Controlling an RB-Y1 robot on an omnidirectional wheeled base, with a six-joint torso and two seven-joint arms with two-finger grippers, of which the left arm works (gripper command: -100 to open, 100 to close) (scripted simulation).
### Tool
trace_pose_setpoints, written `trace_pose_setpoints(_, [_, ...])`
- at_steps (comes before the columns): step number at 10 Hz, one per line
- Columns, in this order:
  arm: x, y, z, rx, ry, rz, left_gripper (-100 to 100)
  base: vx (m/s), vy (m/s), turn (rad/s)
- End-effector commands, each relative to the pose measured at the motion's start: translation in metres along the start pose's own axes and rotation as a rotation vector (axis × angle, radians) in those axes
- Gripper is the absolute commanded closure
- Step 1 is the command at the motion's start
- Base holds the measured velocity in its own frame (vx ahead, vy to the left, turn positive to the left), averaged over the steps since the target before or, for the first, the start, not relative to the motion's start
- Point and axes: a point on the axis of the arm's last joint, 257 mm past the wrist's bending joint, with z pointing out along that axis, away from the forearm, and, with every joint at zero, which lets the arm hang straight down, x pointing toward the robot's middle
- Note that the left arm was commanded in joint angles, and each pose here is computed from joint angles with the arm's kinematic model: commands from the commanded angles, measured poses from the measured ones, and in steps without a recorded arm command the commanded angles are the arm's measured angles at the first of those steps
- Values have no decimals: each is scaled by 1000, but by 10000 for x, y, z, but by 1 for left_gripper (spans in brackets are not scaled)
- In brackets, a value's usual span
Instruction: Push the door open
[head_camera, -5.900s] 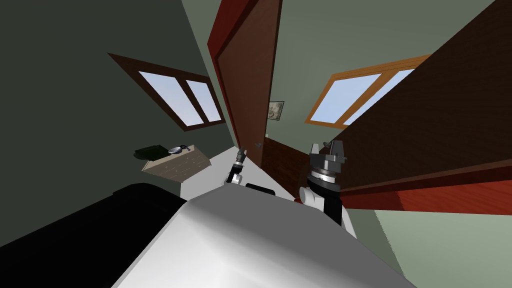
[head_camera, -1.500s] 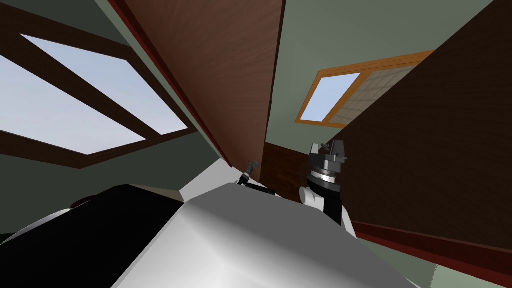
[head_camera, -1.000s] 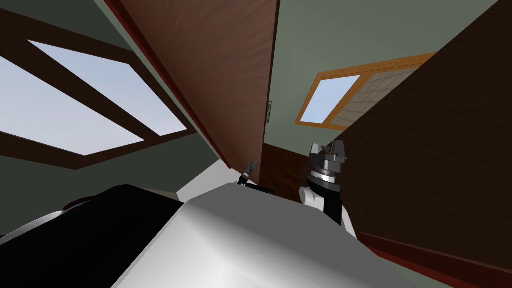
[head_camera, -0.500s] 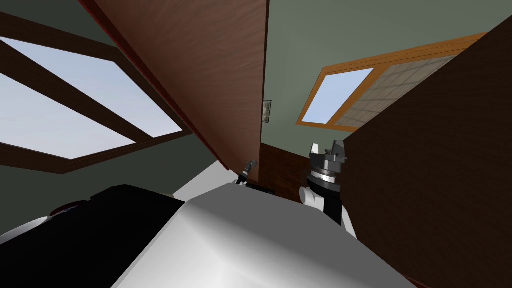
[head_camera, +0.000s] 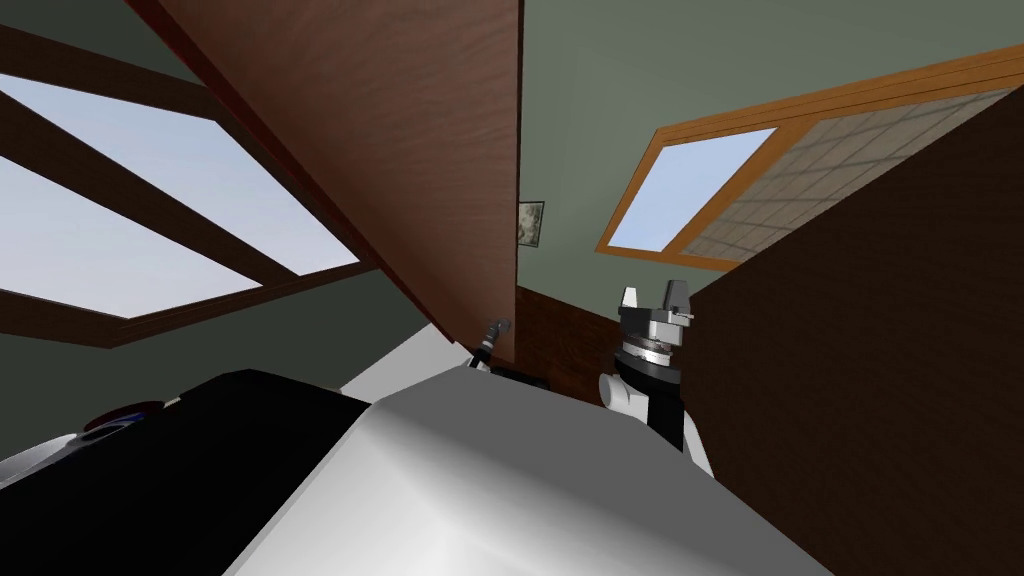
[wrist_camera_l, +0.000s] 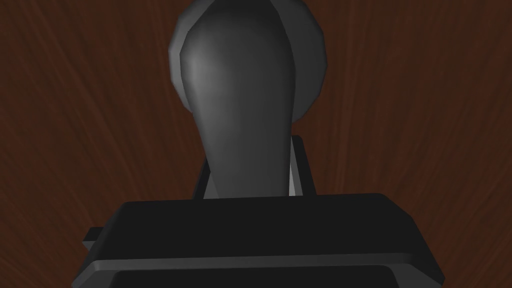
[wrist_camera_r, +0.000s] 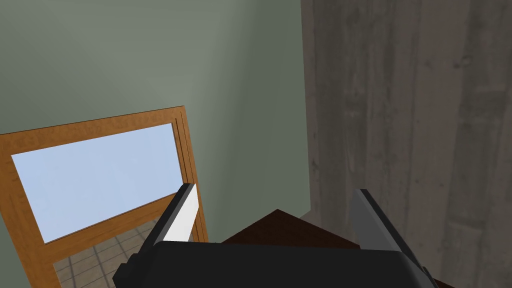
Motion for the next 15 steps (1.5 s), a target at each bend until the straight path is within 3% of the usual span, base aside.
trace_pose_setpoints(1, [-192, -45, 48, 15, -38, 10, 100, 151, -78, 62])
trace_pose_setpoints(9, [-583, -37, 94, 13, -155, -4, 100, 149, -105, 70])
trace_pose_setpoints(13, [-697, -25, 102, 11, -202, -20, 100, 167, -110, 69])
trace_pose_setpoints(15, [-880, -15, 56, 6, -225, -2, 100, 109, -18, 34])
